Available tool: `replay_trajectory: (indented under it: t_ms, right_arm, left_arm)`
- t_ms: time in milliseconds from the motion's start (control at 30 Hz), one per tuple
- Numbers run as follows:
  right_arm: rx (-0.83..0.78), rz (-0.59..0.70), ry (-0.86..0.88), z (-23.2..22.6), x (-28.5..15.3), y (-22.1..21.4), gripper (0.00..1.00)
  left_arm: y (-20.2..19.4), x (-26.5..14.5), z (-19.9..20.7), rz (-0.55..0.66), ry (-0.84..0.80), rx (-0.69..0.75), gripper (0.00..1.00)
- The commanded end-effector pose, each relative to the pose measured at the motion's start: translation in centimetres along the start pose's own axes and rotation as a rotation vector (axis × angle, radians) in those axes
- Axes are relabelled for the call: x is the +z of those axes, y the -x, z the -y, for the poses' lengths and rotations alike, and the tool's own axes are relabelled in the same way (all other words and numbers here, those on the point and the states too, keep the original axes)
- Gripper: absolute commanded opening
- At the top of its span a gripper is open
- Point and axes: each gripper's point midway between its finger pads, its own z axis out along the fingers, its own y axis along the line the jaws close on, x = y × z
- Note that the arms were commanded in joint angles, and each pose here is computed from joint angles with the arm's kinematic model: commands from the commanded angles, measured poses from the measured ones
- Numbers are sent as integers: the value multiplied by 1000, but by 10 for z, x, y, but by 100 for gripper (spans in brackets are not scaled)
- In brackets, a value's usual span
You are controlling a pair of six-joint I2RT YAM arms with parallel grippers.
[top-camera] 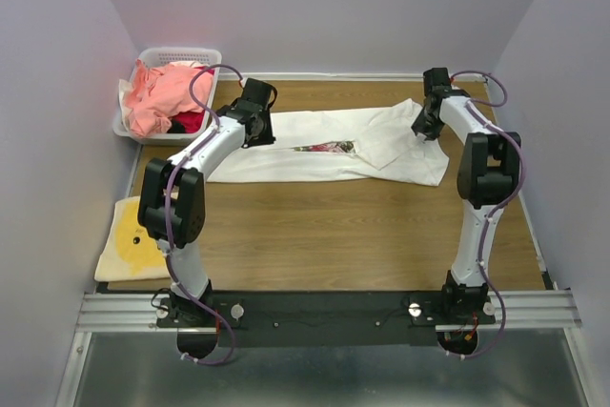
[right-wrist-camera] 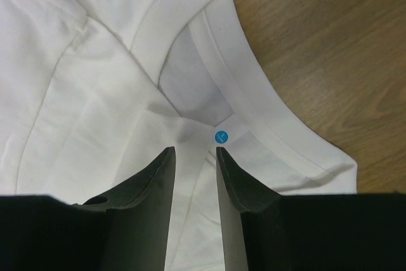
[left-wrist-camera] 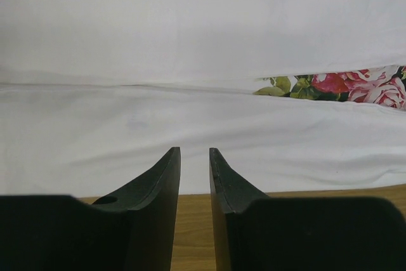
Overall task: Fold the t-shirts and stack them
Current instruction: Fold the tshirt
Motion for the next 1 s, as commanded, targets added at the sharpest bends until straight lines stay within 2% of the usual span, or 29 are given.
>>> replay_trajectory:
  t_ms: [0, 367, 400, 433, 533, 633, 967]
  right_arm:
    - [-7, 18, 8, -7, 15, 11, 40]
    - [-4, -8, -24, 2, 29, 1, 38]
    - [-2, -12, -28, 4, 30, 0, 36]
    - [-3, -13, -28, 4, 31, 1, 28]
    - [3, -15, -23, 4, 31, 2, 12]
    - [2, -7, -13, 0, 27, 5, 3]
    - [22, 55, 69, -17, -2, 33, 1]
  left_arm:
    - [-1, 6, -1, -7, 2, -1, 33]
    - [-1, 9, -3, -21, 21, -1, 33]
    - [-1, 10, -3, -22, 23, -1, 33]
    - [0, 10, -3, -21, 25, -1, 33]
    - [-1, 10, -5, -25, 33, 1, 33]
    - [-2, 10, -5, -26, 36, 1, 32]
    - [-6, 10, -8, -30, 49, 0, 31]
